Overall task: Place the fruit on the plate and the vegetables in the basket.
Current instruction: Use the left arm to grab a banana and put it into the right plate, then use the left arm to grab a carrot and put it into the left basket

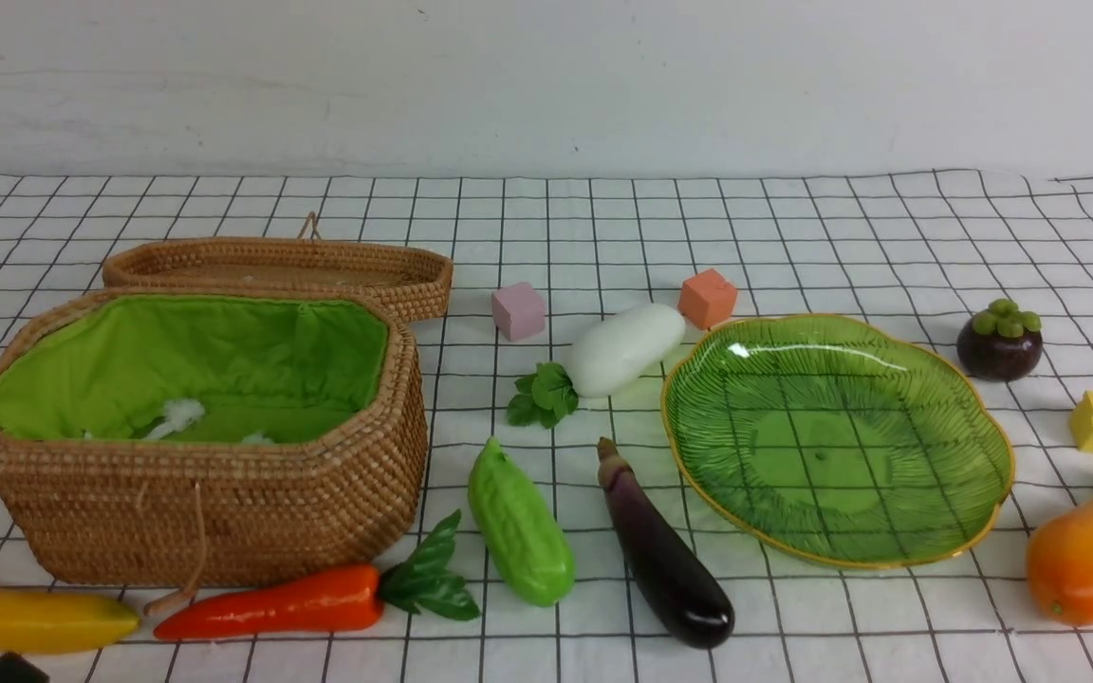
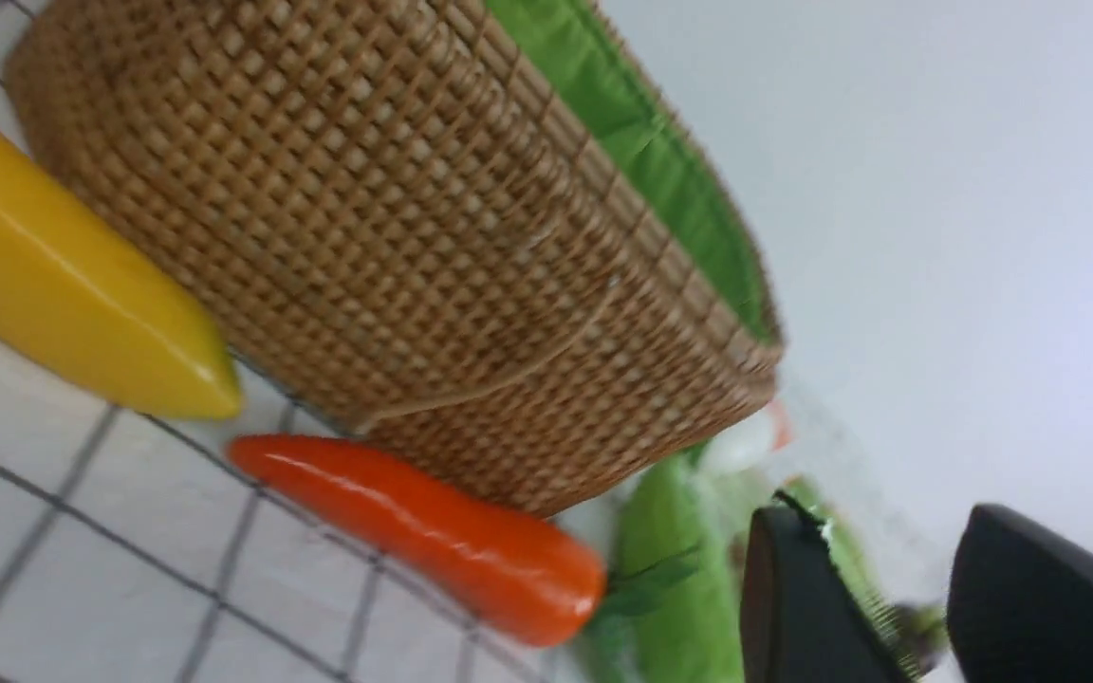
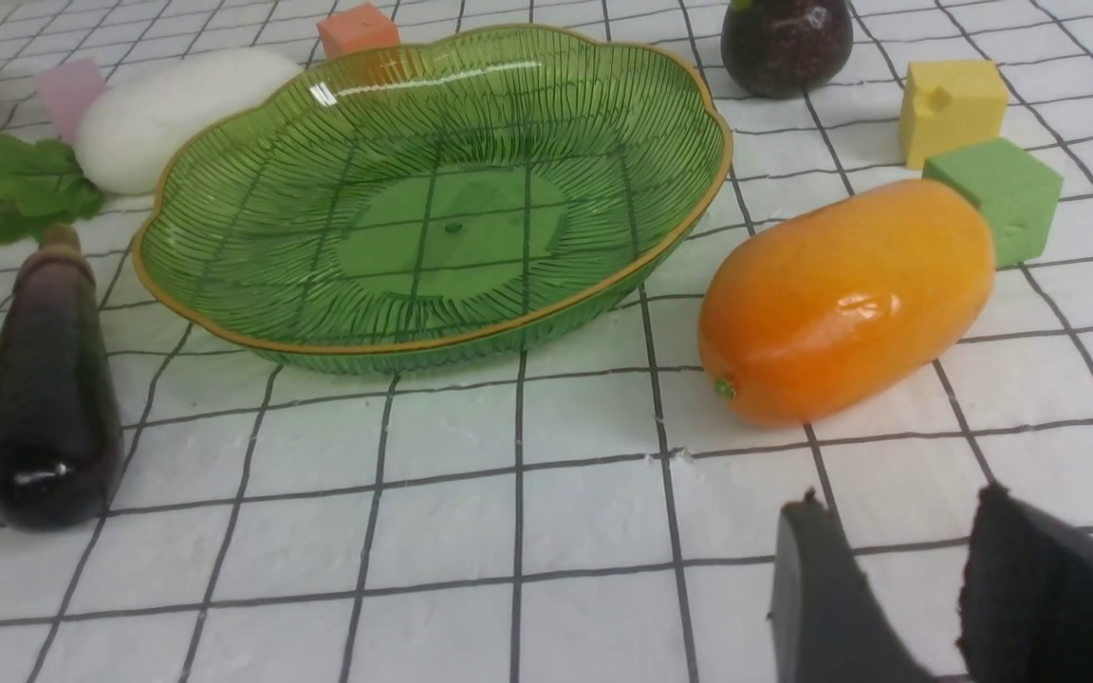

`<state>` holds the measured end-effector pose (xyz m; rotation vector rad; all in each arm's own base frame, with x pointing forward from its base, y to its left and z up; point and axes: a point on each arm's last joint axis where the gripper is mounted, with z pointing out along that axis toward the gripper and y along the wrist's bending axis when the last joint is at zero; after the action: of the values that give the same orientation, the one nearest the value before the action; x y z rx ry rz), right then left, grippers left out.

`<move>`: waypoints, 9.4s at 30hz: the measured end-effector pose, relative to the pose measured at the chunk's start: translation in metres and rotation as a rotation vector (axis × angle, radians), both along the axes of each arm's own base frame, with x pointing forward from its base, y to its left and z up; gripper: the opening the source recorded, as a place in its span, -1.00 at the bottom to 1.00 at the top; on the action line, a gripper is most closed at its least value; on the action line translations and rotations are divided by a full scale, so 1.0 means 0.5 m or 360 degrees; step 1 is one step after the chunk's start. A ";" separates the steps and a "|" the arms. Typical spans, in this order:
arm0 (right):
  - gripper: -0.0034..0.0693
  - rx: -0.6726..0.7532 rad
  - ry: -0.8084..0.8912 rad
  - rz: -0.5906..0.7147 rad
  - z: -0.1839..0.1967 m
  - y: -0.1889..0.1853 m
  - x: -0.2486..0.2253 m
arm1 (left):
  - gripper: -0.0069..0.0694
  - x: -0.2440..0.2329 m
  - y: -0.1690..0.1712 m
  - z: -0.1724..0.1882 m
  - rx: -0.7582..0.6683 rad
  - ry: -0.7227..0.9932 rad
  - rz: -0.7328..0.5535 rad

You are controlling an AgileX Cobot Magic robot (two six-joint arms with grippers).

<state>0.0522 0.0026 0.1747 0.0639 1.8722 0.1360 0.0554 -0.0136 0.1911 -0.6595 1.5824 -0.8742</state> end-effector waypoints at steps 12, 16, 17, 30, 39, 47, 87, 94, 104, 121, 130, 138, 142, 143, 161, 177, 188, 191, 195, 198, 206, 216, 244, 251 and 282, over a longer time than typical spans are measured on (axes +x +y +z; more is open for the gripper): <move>-0.23 0.0000 0.0000 0.0000 0.000 0.000 0.000 | -0.61 -0.020 -0.016 0.129 0.0239 -0.0157 -0.0169; -0.23 -0.0004 0.0000 0.0000 0.000 0.000 0.000 | -0.83 0.012 -0.026 0.187 0.0525 0.0039 -0.0282; -0.23 -0.0005 0.0000 0.0000 0.000 0.000 0.000 | -0.85 0.018 -0.027 0.196 0.0557 0.0079 -0.0306; -0.23 0.0908 -0.0089 -0.0066 0.016 0.018 0.004 | -0.85 0.115 -0.040 0.209 0.0834 0.0776 -0.0599; -0.32 0.1255 -0.0143 -0.0040 0.067 0.025 -0.001 | -0.85 0.115 -0.031 0.208 0.0869 0.0866 -0.0548; -0.52 0.0449 0.0299 0.0413 0.314 0.062 -0.006 | -0.85 0.128 -0.013 0.250 0.0958 0.1028 -0.0444; -0.49 -0.0461 0.0255 0.1947 0.515 0.148 -0.042 | -0.64 0.323 0.230 0.090 0.0441 0.1531 0.0240; -0.49 -0.0487 0.0256 0.1927 0.514 0.146 -0.039 | 0.12 0.359 0.254 0.033 0.0424 0.1585 0.0264; -0.49 -0.0538 0.0257 0.1888 0.511 0.143 -0.035 | 0.41 0.392 0.278 -0.023 0.0457 0.1579 0.0311; -0.47 -0.0554 0.0255 0.1875 0.511 0.142 -0.033 | 0.41 0.412 0.293 -0.073 0.0500 0.1600 0.0313; -0.46 -0.0552 0.0251 0.1873 0.511 0.142 -0.033 | -0.01 0.406 0.294 -0.073 0.0638 0.1648 0.0225; -0.46 -0.0551 0.0252 0.1873 0.511 0.142 -0.033 | -0.01 0.381 0.293 0.048 0.0812 0.1655 0.0238; -0.46 -0.0527 0.0283 0.1810 0.511 0.139 -0.029 | -0.01 0.348 0.279 0.152 0.0842 0.1532 0.0363; -0.46 -0.0526 0.0291 0.1792 0.510 0.138 -0.027 | -0.01 0.342 0.276 0.167 0.0848 0.1507 0.0378; -0.42 -0.0176 0.0484 0.0838 0.510 0.089 0.033 | -0.01 0.408 -0.274 0.349 0.1379 0.0425 -0.1080; -0.41 -0.0057 0.0696 0.0915 0.497 0.097 0.014 | -0.01 0.724 -0.655 0.209 0.1596 0.0535 -0.1371; -0.40 -0.0050 0.0613 0.0412 0.501 0.055 0.043 | -0.01 0.766 -0.693 0.107 0.1578 0.0443 -0.1378; -0.40 -0.0041 0.0621 0.0426 0.501 0.057 0.042 | 0.00 0.777 -0.706 0.076 0.1590 0.0359 -0.1391; -0.39 -0.0026 0.0635 0.0456 0.500 0.060 0.040 | 0.21 0.779 -0.710 0.066 0.1556 0.0353 -0.1404; -0.38 -0.0008 0.0648 0.0479 0.499 0.063 0.038 | 0.68 0.775 -0.713 0.056 0.1518 0.0392 -0.1440; -0.37 -0.0098 0.0629 0.0537 0.499 0.064 0.037 | 0.65 0.693 -0.651 0.196 0.1619 0.0646 -0.1586; -0.36 -0.0175 0.0633 0.0720 0.497 0.076 0.029 | -0.85 0.429 -0.459 0.494 0.2023 0.0331 -0.1577; -0.34 -0.0114 0.0418 0.1250 0.519 0.125 0.009 | -0.74 0.273 -0.237 0.091 0.2165 0.0830 -0.2021; -0.32 -0.0136 0.0471 0.1260 0.514 0.123 0.005 | -0.72 0.283 -0.209 0.116 0.2172 0.0618 -0.2042; -0.32 -0.0209 0.0435 0.1295 0.514 0.123 0.005 | 0.48 0.396 -0.222 -0.002 0.2682 0.0471 -0.1903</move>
<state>0.0549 0.0642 0.4316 -0.8119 2.0731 0.5823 0.2535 -0.1247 0.1901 1.5122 2.2407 0.0965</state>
